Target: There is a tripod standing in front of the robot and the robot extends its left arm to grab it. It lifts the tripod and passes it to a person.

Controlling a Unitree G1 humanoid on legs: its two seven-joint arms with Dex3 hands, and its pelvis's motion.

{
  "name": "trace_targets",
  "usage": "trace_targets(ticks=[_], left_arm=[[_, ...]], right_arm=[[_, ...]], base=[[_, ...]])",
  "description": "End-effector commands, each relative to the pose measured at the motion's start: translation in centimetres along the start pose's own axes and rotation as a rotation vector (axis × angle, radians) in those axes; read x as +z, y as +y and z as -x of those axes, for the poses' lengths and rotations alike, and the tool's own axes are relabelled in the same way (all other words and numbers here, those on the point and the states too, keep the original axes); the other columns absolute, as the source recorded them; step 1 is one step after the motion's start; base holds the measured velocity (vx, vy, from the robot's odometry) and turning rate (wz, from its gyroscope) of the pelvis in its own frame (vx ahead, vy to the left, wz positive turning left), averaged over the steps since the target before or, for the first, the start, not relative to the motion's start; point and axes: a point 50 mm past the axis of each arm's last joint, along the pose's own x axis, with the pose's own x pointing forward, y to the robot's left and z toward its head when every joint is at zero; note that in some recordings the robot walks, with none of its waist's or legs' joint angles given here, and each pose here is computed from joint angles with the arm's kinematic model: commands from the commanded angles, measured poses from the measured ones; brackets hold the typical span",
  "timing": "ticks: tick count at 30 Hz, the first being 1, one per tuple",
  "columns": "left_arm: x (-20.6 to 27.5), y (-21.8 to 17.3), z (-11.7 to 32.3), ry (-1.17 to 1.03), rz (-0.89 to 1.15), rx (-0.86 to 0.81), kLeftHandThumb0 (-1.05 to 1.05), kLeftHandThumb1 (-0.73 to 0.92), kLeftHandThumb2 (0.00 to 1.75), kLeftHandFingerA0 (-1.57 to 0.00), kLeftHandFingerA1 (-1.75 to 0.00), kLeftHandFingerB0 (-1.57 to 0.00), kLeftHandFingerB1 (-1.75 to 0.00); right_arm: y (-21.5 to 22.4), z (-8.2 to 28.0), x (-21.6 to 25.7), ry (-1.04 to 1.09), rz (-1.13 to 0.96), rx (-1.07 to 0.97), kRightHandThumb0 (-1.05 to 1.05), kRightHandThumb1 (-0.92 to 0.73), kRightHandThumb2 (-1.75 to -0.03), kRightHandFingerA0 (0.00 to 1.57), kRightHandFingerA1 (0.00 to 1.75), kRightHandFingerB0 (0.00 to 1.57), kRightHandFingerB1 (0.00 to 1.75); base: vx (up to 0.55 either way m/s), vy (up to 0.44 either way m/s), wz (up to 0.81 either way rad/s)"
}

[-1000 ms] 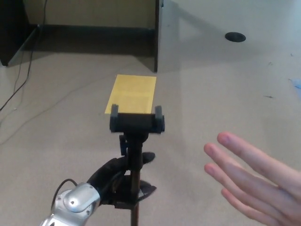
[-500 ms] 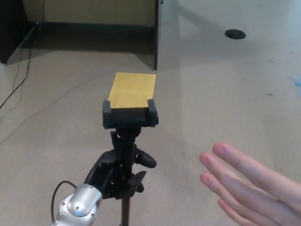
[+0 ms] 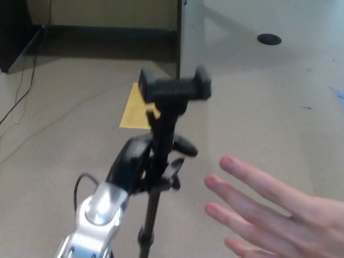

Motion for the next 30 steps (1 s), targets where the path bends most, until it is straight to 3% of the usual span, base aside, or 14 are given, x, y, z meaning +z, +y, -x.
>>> trace_targets(ticks=[1, 8, 14, 16, 24, 25, 26, 27, 30], left_arm=[[7.1, -0.4, -1.8, -0.193, 0.073, -0.066, -0.08, 0.77, 0.82, -1.07, -1.28, -0.80, -1.10], [13.5, -0.9, -3.2, -0.315, 0.115, -0.121, -0.13, 0.69, 0.87, -1.13, -1.26, -0.86, -1.06], [19.0, -2.9, -4.3, -0.389, 0.096, -0.170, -0.12, 0.76, 0.74, -1.09, -1.28, -0.83, -1.07], [21.1, -4.6, -4.5, -0.426, 0.231, -0.249, -0.10, 0.73, 0.79, -1.08, -1.27, -0.85, -1.06], [24.5, -7.7, -3.6, -0.468, 0.333, -0.319, -0.14, 0.65, 0.88, -1.12, -1.32, -0.88, -1.12], [24.8, -8.0, -3.4, -0.454, 0.332, -0.327, -0.16, 0.70, 0.74, -1.09, -1.32, -0.85, -1.12], [24.9, -8.7, -3.1, -0.456, 0.306, -0.330, -0.15, 0.68, 0.79, -1.10, -1.30, -0.84, -1.12], [25.0, -9.2, -2.9, -0.452, 0.303, -0.344, -0.18, 0.68, 0.78, -1.11, -1.27, -0.86, -1.11], [25.4, -10.6, -2.2, -0.450, 0.304, -0.384, -0.19, 0.75, 0.68, -1.06, -1.31, -0.82, -1.08]], right_arm=[[0.5, 0.8, -1.7, 0.045, 0.002, 0.015, -0.40, -0.70, -0.60, 0.66, 0.43, 0.47, 0.36], [0.0, 0.6, -1.4, 0.042, 0.011, 0.008, -0.39, -0.70, -0.61, 0.63, 0.41, 0.47, 0.35], [0.2, 0.7, -1.5, 0.040, 0.009, 0.004, -0.40, -0.69, -0.62, 0.66, 0.43, 0.46, 0.36], [0.4, 0.5, -1.5, 0.054, -0.025, 0.003, -0.39, -0.69, -0.61, 0.65, 0.41, 0.45, 0.35], [-0.1, 0.6, -1.9, 0.076, -0.059, -0.021, -0.41, -0.68, -0.61, 0.63, 0.40, 0.45, 0.35], [-0.1, 0.6, -2.0, 0.075, -0.062, -0.021, -0.41, -0.68, -0.61, 0.62, 0.40, 0.45, 0.35], [0.1, 0.5, -1.6, 0.063, -0.068, -0.013, -0.40, -0.68, -0.61, 0.63, 0.40, 0.44, 0.34], [0.2, 0.4, -1.4, 0.053, -0.077, -0.011, -0.46, -0.57, -0.83, 0.53, 0.53, 0.39, 0.47], [0.3, 0.3, -1.3, 0.052, -0.078, -0.021, -0.46, -0.58, -0.83, 0.53, 0.53, 0.40, 0.47]], base=[[0.00, 0.000, 0.00], [0.00, 0.000, 0.00], [0.00, 0.000, 0.00], [0.00, 0.000, 0.00], [0.00, 0.000, 0.00], [0.00, 0.000, 0.00], [0.00, 0.000, 0.00], [0.00, 0.000, 0.00], [0.00, 0.000, 0.00]])
